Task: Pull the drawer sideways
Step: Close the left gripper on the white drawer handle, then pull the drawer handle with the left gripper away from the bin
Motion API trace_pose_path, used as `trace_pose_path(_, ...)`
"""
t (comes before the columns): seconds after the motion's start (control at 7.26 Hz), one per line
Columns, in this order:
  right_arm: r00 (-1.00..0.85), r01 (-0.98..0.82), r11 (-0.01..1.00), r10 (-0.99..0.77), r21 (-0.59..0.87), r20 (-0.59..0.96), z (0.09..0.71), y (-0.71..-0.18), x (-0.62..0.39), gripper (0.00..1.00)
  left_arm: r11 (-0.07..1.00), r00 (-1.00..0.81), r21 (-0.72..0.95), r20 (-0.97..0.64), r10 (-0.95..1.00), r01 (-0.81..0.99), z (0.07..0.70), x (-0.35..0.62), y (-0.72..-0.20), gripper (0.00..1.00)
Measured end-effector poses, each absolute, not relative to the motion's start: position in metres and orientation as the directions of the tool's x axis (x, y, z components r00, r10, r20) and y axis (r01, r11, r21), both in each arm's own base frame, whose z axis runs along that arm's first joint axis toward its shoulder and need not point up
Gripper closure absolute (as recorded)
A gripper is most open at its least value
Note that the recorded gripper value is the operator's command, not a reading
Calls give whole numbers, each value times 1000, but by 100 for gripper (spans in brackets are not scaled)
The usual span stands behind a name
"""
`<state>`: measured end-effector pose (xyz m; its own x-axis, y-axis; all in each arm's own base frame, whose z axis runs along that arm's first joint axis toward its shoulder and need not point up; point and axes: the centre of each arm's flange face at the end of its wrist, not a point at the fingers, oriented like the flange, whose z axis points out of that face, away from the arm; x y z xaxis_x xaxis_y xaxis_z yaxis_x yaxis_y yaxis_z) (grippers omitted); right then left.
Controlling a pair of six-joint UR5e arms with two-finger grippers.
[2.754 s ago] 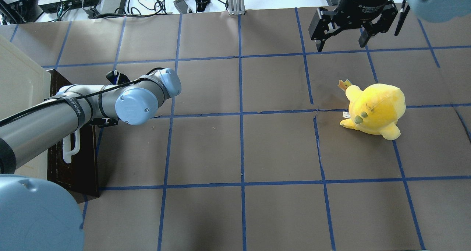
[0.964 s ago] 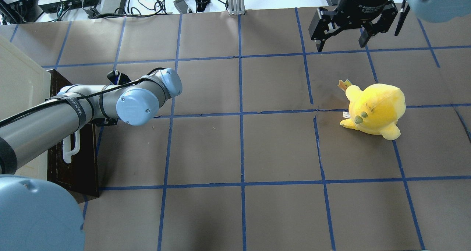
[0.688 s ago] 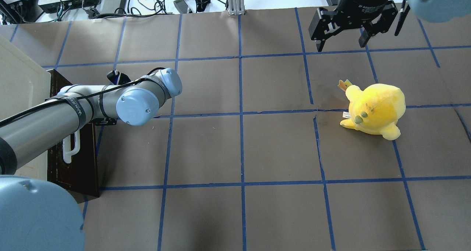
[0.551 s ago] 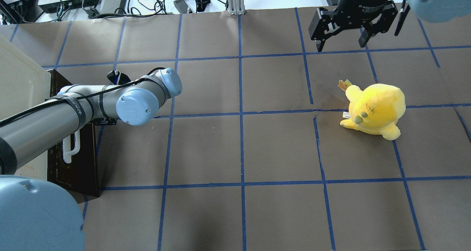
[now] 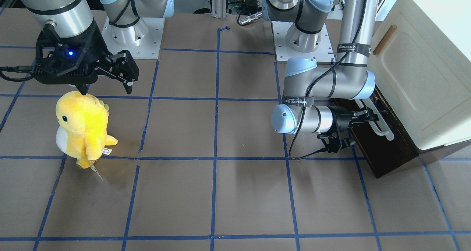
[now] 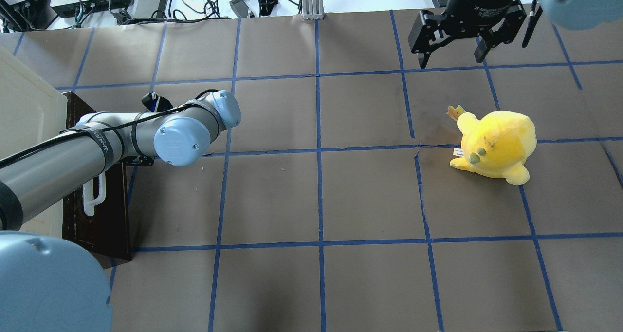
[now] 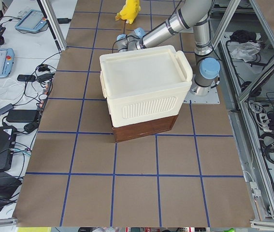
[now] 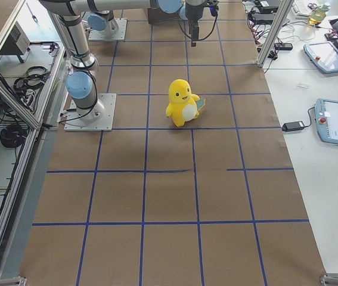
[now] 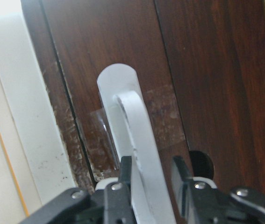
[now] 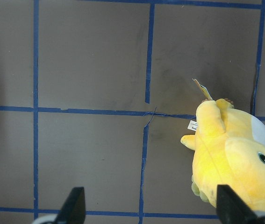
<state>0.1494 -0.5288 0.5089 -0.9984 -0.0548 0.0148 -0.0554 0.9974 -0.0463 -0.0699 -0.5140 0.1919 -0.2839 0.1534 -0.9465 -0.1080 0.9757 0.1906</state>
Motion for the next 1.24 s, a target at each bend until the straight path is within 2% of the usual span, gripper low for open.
trace_pose_path(1.24,-998,-55,997,-54,-46,15,509,-529,149,0,978,-301,182,-943,144,-101,195,-79,-520,73)
